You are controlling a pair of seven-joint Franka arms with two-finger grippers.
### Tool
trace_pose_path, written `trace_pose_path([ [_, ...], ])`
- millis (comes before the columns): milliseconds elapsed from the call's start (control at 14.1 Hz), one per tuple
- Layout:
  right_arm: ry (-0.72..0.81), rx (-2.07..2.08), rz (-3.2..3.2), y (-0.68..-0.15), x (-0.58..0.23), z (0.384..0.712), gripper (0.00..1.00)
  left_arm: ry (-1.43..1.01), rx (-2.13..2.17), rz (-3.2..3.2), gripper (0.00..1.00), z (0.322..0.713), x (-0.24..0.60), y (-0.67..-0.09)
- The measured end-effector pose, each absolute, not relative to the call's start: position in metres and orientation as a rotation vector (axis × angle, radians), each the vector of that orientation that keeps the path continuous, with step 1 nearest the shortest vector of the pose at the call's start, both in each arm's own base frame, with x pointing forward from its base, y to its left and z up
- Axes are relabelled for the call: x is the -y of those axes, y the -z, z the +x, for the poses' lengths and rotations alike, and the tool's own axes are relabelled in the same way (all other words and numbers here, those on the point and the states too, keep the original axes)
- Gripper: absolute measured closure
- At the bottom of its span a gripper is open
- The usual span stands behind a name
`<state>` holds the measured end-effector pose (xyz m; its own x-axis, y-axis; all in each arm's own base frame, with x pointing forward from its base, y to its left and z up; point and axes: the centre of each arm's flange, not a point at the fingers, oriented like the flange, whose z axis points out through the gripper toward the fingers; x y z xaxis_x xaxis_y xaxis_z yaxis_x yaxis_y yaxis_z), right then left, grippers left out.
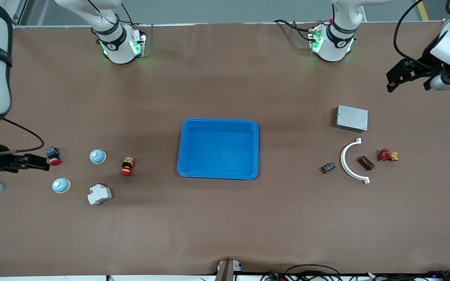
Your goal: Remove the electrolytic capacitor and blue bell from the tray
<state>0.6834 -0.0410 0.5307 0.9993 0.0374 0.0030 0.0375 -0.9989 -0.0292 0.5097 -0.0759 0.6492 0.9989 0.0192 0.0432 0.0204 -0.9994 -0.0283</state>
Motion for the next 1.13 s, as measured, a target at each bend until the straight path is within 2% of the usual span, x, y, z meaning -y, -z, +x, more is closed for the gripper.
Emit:
trace_pose_path([
  [354,0.055,0.053,-3.151,-0.584,0.049,0.658,0.0,0.01,0.047,-3.108,0.0,0.507,0.072,-0.644],
  [636,-0.053,0.047,-3.147,-0.6,0.051,0.636,0.0,-0.016,0.067,-3.106,0.0,0.51,0.065,-0.638],
  [1131,-0.012,0.046,-3.145,-0.635,0.051,0.614,0.0,0.021,0.07,-3.11,0.0,0.511,0.064,-0.643],
])
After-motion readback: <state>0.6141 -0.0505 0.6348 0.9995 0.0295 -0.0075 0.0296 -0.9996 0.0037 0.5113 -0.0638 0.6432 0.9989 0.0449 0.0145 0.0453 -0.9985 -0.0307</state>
